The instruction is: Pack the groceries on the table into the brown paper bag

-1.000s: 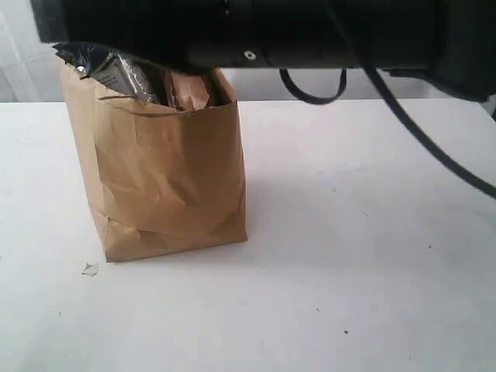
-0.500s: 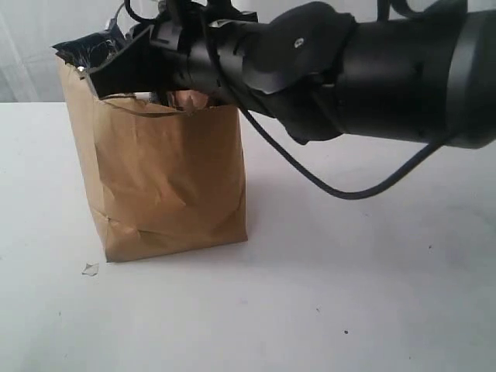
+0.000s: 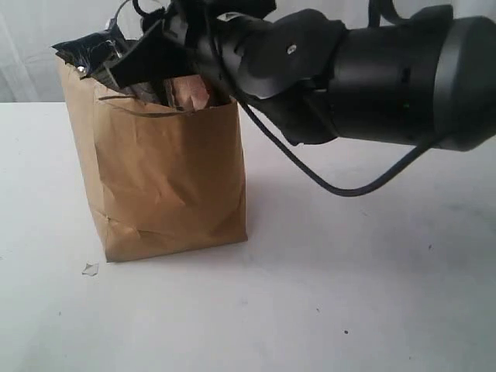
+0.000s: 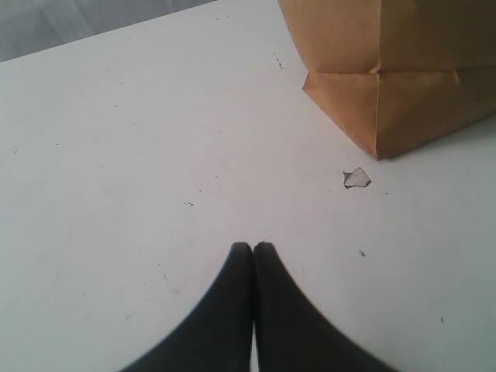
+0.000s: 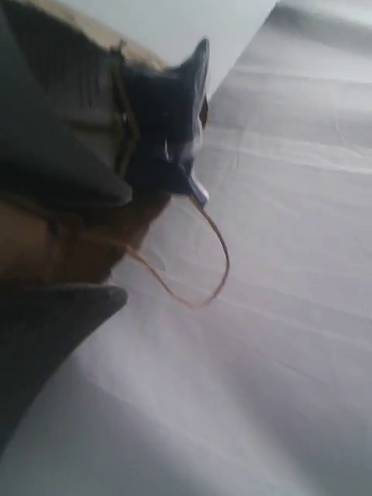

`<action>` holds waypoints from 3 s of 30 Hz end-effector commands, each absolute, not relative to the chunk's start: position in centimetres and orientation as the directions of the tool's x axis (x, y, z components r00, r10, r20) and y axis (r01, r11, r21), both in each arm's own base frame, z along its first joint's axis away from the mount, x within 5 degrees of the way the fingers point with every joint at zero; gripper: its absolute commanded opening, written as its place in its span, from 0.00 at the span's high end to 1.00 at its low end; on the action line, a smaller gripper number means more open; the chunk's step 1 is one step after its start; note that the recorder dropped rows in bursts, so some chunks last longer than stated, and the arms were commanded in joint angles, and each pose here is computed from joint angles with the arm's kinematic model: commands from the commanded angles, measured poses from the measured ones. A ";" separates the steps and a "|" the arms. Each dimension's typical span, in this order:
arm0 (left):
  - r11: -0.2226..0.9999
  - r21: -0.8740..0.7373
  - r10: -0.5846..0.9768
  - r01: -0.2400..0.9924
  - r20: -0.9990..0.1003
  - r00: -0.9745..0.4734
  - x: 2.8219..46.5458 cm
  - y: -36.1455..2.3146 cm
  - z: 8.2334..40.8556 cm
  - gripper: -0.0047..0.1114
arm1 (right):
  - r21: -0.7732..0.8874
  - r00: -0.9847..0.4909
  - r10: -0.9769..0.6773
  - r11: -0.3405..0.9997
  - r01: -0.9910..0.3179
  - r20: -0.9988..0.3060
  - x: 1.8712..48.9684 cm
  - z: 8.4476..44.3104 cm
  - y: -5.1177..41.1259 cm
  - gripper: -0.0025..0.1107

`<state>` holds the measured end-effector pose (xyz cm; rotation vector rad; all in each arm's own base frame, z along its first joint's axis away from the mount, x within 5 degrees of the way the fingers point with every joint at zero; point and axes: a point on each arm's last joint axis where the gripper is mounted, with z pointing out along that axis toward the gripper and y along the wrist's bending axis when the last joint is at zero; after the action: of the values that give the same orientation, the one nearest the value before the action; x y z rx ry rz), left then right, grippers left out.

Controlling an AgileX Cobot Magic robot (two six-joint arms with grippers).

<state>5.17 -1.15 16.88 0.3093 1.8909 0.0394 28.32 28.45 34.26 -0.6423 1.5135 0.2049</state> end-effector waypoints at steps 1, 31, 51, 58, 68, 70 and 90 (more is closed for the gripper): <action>0.965 0.169 0.225 0.200 -0.926 -0.304 5.1 -1.2 16.8 0.96 | -0.425 0.170 -0.391 0.863 -0.275 -0.905 28.2 37.4 25.5 0.69; 0.965 0.169 0.225 0.200 -0.926 -0.304 5.1 -1.2 16.8 0.96 | -0.337 -0.270 -0.220 0.770 0.542 -0.937 26.8 30.8 2.9 0.98; 0.965 0.169 0.225 0.200 -0.926 -0.304 5.1 -1.2 16.8 0.96 | -0.104 0.234 -0.094 0.994 -0.033 -0.968 20.2 32.1 0.9 0.98; 0.965 0.169 0.225 0.200 -0.926 -0.304 5.1 -1.2 16.8 0.96 | -0.332 0.041 -0.331 0.943 -0.024 -0.943 12.4 33.4 0.4 0.98; 0.965 0.169 0.225 0.200 -0.926 -0.304 5.1 -1.2 16.8 0.96 | -0.220 -0.130 -0.224 0.974 -0.045 -0.966 3.5 31.4 -0.1 0.98; 0.965 0.169 0.225 0.200 -0.926 -0.304 5.1 -1.2 16.8 0.96 | -0.205 -0.177 -0.211 0.978 -0.050 -0.961 2.2 30.6 -0.1 0.98; 0.965 0.169 0.225 0.200 -0.926 -0.304 5.1 -1.2 16.8 0.96 | -0.165 -0.069 -0.162 0.986 0.027 -0.984 4.7 23.7 -0.5 0.98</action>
<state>5.17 -1.14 16.88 0.3108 1.8910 0.0417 3.51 -0.74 26.38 -0.1145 1.6568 -0.1898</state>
